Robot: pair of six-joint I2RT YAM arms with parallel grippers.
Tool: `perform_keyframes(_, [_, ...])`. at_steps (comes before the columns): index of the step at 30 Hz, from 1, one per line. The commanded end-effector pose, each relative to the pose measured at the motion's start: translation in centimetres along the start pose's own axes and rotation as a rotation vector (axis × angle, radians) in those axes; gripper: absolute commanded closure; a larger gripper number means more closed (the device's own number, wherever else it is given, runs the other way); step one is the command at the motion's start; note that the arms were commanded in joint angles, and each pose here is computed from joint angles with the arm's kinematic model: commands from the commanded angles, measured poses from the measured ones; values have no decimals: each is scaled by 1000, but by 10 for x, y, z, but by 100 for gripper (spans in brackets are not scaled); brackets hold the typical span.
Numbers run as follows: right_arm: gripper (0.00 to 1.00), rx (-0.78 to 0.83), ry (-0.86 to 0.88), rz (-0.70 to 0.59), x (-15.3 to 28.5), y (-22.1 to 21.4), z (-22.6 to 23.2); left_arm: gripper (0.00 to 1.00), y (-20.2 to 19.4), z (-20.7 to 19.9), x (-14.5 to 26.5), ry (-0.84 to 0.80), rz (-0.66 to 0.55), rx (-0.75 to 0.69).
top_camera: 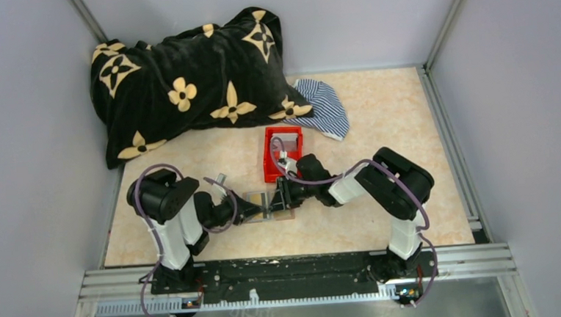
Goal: Take the credit cards out of the card holder
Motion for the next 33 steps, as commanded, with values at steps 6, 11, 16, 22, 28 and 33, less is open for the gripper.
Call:
perform_keyframes(6, [71,15,-75,-46,-9,21,-11,100,17,12,1,108,-78,-88])
perform_keyframes(11, [71,-2,-68,-44,-14,22,-15,100,30,19,-5,195,-80,-133])
perform_keyframes(16, [71,-23,-74,-44,-12,20,-23,100,30,31,6,251,-89,-124])
perform_keyframes(22, [71,-36,-86,-54,-6,17,-27,100,43,28,6,295,-99,-176])
perform_keyframes(28, [71,-61,-114,-75,5,15,-39,100,43,40,13,338,-77,-148])
perform_keyframes(33, [71,-46,-96,-99,12,18,-30,100,31,51,21,362,-64,-128])
Point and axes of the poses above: each gripper's point midway between its finger pads, its own x axis back along the fingers, its own z axis along the line the jaws close on, y = z × x, the point moved 4 cm from there along x, back along the fingers, and after that the axes turned 6 degrees about -x, right-handed, at the moved point
